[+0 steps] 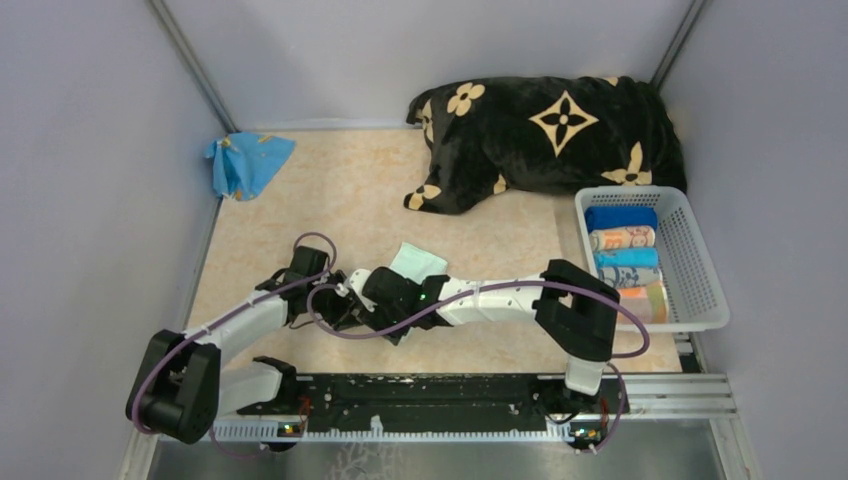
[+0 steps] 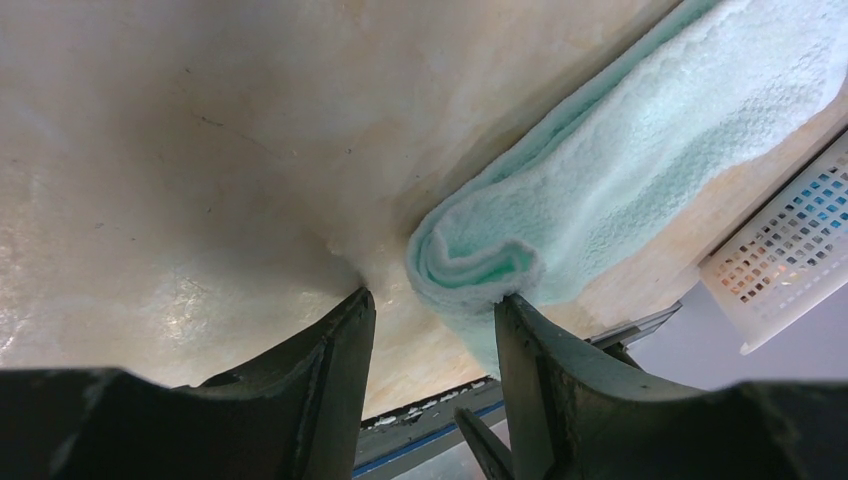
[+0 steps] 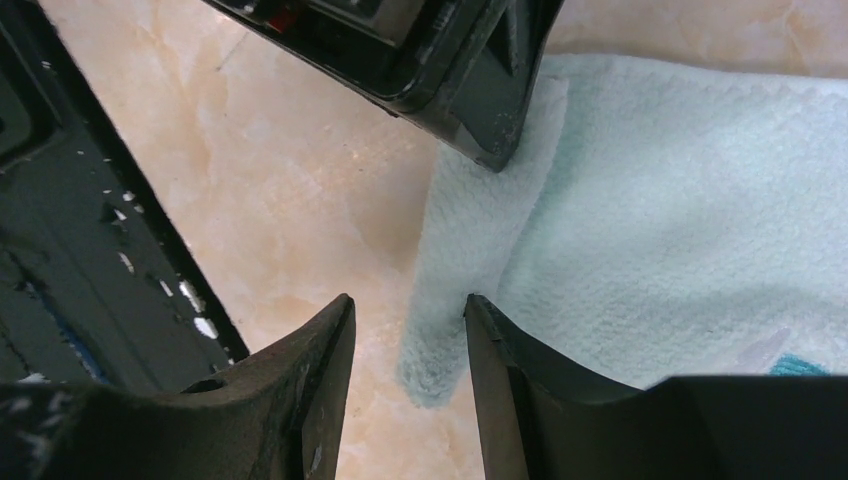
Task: Roll the towels
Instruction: Roll the towel at the center of the board.
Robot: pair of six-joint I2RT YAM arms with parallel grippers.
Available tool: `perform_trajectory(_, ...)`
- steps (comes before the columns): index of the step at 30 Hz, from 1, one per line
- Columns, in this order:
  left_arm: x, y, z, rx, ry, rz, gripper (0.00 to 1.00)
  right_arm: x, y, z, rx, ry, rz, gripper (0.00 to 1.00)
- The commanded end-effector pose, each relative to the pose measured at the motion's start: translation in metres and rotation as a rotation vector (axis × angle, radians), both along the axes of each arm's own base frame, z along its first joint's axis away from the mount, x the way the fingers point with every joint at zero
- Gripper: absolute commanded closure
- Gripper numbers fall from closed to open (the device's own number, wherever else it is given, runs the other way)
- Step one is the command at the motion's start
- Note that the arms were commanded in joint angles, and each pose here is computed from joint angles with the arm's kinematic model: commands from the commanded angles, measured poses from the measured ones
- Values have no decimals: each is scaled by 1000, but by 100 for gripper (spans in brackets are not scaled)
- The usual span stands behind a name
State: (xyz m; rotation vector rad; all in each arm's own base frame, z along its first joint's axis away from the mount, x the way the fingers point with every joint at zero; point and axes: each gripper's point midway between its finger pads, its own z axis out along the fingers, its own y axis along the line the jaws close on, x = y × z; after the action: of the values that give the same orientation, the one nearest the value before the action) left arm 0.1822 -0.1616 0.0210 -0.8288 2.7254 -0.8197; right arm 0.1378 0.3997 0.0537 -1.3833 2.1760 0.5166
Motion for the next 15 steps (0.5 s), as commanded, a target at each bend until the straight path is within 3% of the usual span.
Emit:
perform_trajectory(1,-24,25,-31,134,79,22,44,12,11,6,-7,-71,2,55)
perform_trajectory(15,-25,29,-32,153,79,30,44,16,-10,-38,-163,-96,30,54)
